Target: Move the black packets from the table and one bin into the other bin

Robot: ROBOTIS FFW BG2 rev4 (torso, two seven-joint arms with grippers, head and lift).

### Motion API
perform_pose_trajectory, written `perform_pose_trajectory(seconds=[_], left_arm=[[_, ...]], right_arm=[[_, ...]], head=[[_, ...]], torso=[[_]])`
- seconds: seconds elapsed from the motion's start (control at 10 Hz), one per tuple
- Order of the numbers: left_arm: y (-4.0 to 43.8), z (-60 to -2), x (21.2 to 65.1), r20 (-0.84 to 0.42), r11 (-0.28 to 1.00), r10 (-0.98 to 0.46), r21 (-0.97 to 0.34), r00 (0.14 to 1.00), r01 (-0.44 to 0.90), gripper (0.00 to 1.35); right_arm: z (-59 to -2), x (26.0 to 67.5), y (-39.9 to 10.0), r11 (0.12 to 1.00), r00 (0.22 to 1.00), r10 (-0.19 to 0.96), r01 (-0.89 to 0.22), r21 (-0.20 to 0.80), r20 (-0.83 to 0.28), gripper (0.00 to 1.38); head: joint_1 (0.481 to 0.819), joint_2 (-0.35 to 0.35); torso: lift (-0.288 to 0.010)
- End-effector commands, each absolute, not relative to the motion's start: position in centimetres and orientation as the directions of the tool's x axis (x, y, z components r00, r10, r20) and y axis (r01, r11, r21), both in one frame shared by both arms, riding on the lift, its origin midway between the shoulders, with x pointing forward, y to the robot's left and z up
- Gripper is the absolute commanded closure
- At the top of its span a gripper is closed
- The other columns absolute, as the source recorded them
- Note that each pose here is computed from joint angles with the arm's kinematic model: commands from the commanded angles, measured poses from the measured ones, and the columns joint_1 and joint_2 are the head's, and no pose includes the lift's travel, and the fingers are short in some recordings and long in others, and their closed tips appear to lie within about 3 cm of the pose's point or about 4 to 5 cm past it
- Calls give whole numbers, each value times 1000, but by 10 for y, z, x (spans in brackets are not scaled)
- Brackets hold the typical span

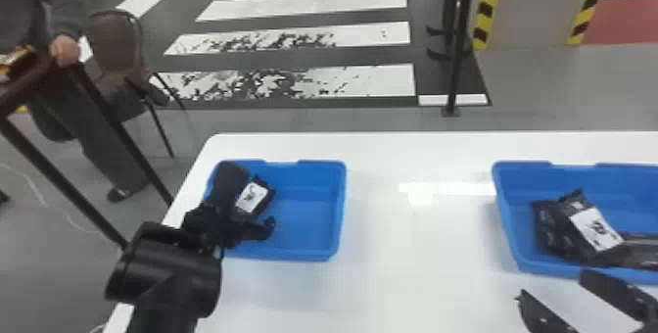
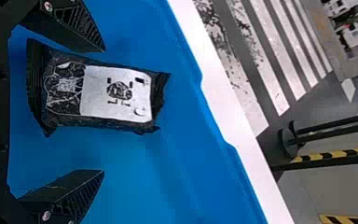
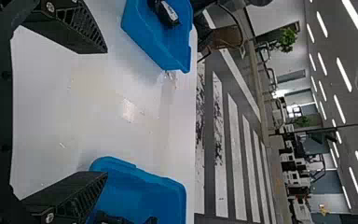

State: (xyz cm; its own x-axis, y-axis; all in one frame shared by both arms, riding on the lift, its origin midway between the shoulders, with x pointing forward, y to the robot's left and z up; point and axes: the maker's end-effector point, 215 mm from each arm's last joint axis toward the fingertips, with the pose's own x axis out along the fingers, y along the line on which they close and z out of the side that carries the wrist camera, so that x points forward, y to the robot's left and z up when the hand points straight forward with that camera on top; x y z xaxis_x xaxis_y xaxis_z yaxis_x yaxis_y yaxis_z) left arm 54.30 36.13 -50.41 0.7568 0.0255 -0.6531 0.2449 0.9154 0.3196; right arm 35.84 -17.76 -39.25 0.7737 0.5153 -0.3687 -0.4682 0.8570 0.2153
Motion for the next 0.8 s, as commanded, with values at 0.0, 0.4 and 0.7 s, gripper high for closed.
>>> perform_pose_trajectory(seconds=[0.0, 0.4, 0.7], left_arm=[[391, -520, 540, -682, 925, 70, 317, 728, 208, 99], [419, -527, 533, -720, 939, 143, 315, 679, 137, 616], [373, -534, 538, -689, 967, 42, 209, 724, 143, 1213]], right_arm=[[-391, 359, -175, 854, 772, 521, -474, 216, -364, 87], [-385, 359, -170, 844, 772, 536, -491, 216, -341, 87], [-391, 357, -171, 843, 768, 537, -487, 227, -348, 84]], head=[[695, 223], [695, 302], [695, 292]], torso=[[-110], [-110], [-110]])
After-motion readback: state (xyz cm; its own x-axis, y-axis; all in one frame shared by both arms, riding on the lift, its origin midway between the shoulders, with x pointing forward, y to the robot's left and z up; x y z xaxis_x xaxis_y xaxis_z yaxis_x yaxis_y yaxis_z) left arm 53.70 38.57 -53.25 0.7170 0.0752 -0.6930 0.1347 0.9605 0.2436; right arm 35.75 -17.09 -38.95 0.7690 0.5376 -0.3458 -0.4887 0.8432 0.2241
